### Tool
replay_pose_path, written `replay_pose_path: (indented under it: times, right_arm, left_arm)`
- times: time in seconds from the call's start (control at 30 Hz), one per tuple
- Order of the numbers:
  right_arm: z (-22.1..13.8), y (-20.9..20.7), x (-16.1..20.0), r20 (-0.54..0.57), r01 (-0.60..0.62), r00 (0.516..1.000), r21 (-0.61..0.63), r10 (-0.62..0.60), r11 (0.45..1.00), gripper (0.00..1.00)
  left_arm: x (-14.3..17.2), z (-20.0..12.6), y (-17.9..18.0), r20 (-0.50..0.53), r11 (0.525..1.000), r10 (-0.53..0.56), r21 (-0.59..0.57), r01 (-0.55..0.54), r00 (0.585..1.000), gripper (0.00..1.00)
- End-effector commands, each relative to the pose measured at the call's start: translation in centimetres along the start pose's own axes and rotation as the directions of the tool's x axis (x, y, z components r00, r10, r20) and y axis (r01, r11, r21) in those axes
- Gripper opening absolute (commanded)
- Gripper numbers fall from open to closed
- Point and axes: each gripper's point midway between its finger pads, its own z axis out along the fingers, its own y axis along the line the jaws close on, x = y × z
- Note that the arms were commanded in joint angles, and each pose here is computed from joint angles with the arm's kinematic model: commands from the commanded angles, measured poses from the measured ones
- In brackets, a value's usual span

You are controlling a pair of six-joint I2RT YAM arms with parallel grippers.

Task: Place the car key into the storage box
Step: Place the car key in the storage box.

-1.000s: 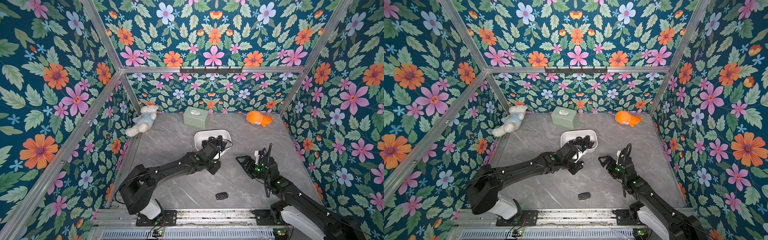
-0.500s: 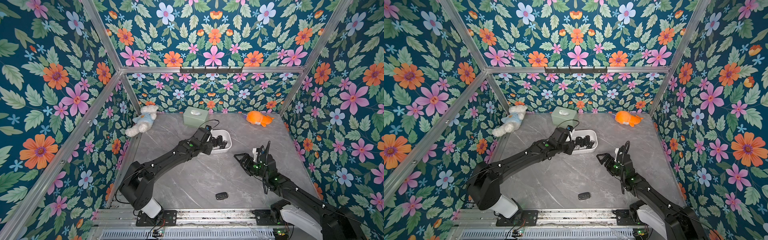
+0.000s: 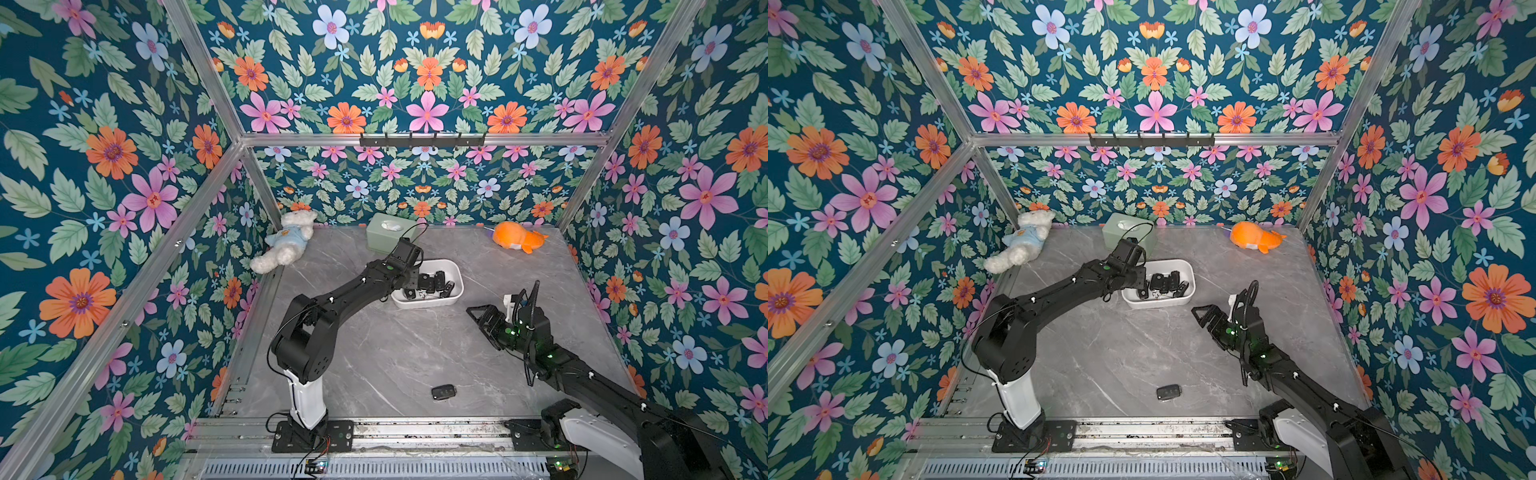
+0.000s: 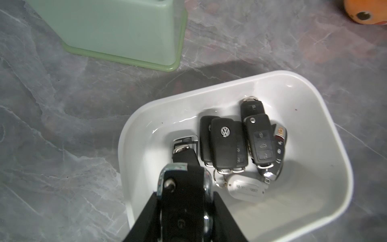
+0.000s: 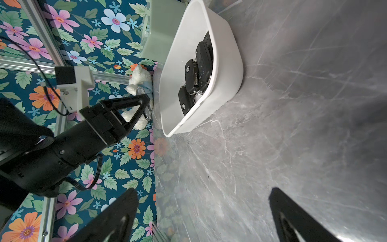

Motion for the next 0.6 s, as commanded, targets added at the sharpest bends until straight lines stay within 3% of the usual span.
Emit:
replay_pose_path:
  times: [0.0,0.57]
  right_arm:
    - [0.1,0.4,-0.3,0.013,0.018,1.000,-0.015,-0.018,1.000,0.99]
    - [0.0,-1.0,-0.2,0.007,0.028,1.000,0.019,-0.028,0.999,0.99]
  left_arm:
    - [0.0,1.1,1.2,-0.007,0.997,-0.019,-0.078,0.018,1.000,0.22]
    - [2.9,6.5,2.5,-0.079,0.984,-0.081,-0.162,0.068,0.994,0.24]
